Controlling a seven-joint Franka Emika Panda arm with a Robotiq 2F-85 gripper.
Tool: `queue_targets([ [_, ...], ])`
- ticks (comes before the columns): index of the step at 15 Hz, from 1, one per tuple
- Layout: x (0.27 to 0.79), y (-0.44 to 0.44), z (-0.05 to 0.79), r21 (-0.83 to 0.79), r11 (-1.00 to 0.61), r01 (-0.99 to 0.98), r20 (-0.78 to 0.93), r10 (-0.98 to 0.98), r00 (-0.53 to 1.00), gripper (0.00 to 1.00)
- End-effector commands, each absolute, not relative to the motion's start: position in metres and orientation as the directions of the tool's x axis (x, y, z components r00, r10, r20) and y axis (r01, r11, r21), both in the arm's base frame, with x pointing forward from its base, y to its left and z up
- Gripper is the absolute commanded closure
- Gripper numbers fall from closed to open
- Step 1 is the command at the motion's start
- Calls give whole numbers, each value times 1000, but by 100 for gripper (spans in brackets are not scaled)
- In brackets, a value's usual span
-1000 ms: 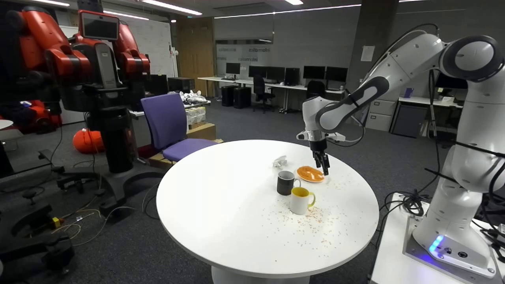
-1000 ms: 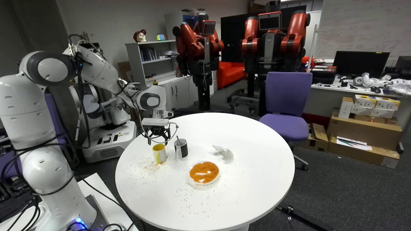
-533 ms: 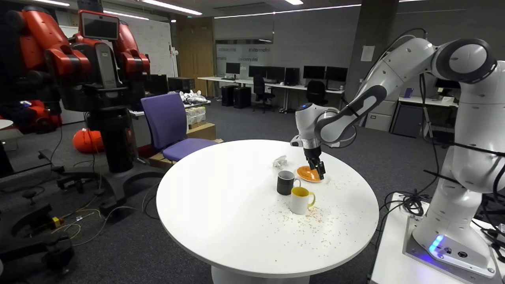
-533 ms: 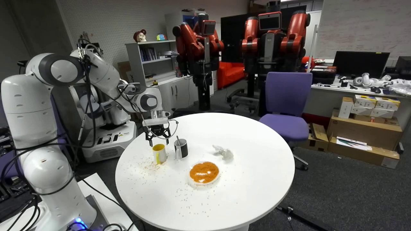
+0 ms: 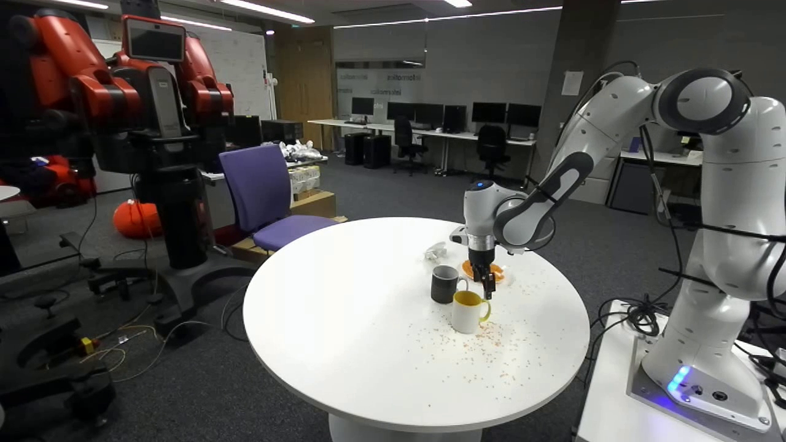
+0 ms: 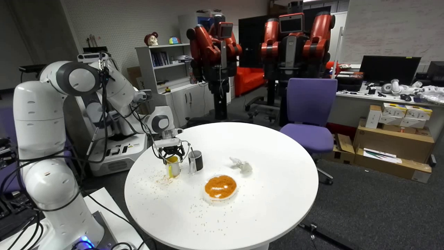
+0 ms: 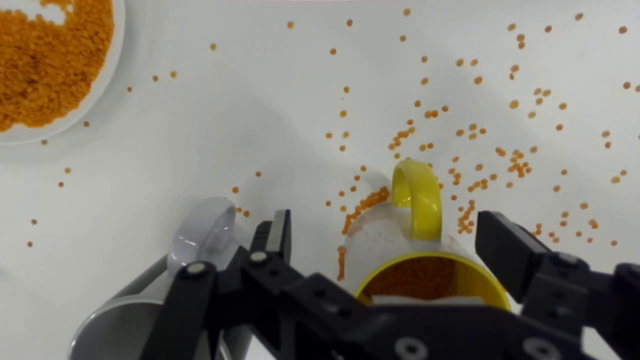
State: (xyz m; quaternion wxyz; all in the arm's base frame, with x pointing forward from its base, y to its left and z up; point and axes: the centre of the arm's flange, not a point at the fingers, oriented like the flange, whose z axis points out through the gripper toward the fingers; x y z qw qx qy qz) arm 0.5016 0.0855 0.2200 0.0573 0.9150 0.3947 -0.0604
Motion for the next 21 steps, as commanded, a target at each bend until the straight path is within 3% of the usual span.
queue_targets([
  [1,496,81,204,40,-696,717,-94,712,696,0],
  [5,507,82,195,40,-682,730,-63,728,683,1],
  [6,508,81,194,36,-680,733,-57,730,681,8],
  [9,510,83,193,19,-672,740,-52,739,672,16],
  [10,511,84,194,12,-669,744,-49,742,668,25],
  [11,512,84,194,7,-665,747,-47,746,664,42],
  [17,514,87,194,-16,-655,756,-37,756,654,90],
  [19,515,86,196,-15,-658,753,-38,753,657,100],
  [21,517,87,202,-8,-662,750,-40,749,661,95],
])
